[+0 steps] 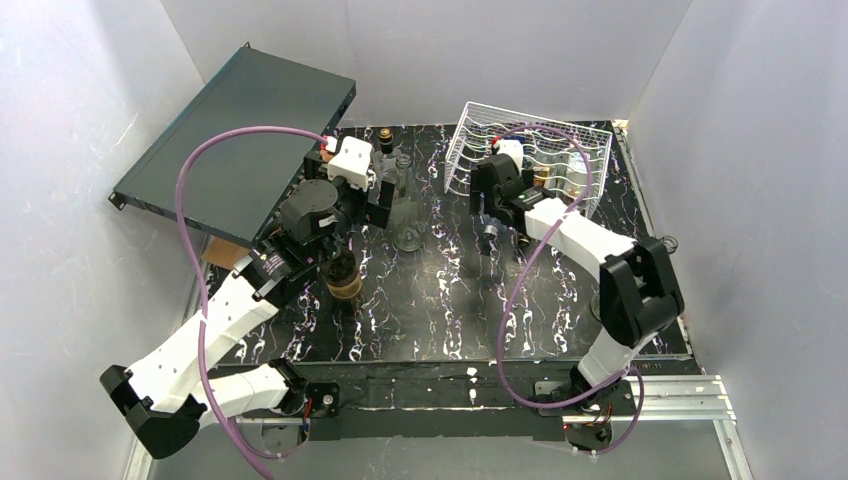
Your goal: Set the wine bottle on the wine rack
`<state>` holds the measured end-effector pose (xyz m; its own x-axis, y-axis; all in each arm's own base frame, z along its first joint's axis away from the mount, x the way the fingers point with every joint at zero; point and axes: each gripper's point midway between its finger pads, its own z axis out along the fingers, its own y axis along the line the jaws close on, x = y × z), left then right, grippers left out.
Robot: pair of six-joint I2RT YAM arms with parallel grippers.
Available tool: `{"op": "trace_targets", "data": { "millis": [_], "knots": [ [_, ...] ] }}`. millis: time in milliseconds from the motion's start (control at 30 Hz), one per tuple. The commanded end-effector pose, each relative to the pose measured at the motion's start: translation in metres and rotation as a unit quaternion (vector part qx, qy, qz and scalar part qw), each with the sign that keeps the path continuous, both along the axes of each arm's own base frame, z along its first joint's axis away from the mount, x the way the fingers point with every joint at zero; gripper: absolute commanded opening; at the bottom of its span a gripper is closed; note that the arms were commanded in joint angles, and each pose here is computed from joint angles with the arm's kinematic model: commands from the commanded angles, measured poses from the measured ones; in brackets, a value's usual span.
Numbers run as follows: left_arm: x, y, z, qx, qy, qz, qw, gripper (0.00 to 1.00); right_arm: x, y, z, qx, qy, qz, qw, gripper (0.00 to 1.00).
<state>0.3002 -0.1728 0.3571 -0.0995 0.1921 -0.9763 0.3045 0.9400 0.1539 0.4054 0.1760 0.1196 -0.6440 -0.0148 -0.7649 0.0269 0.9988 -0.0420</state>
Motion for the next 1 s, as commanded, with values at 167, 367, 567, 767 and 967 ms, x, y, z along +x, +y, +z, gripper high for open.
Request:
{"op": "trace_targets", "data": {
  "millis": [167,367,567,767,967],
  "knots": [
    [-0.002,0.010,0.014,-0.009,-0.023,0.020,1.000,0.99,0.003,0.018,0.138,0.110,-0.128,0.039,0.985,0.94],
    [-0.005,0.014,0.019,-0.016,-0.031,0.023,0.999,0.99,-0.003,0.045,0.174,0.197,-0.161,0.084,0.963,0.94],
    [-0.006,0.020,0.023,-0.019,-0.041,0.030,0.999,0.99,0.000,0.076,0.198,0.253,-0.191,0.148,0.937,0.94],
    [-0.010,0.031,0.032,-0.025,-0.059,0.049,0.997,0.99,0.002,0.125,0.210,0.310,-0.187,0.247,0.899,0.94],
    [-0.012,0.036,0.037,-0.028,-0.066,0.055,0.996,0.99,-0.013,0.170,0.230,0.315,-0.193,0.331,0.868,0.94]
  ]
}}
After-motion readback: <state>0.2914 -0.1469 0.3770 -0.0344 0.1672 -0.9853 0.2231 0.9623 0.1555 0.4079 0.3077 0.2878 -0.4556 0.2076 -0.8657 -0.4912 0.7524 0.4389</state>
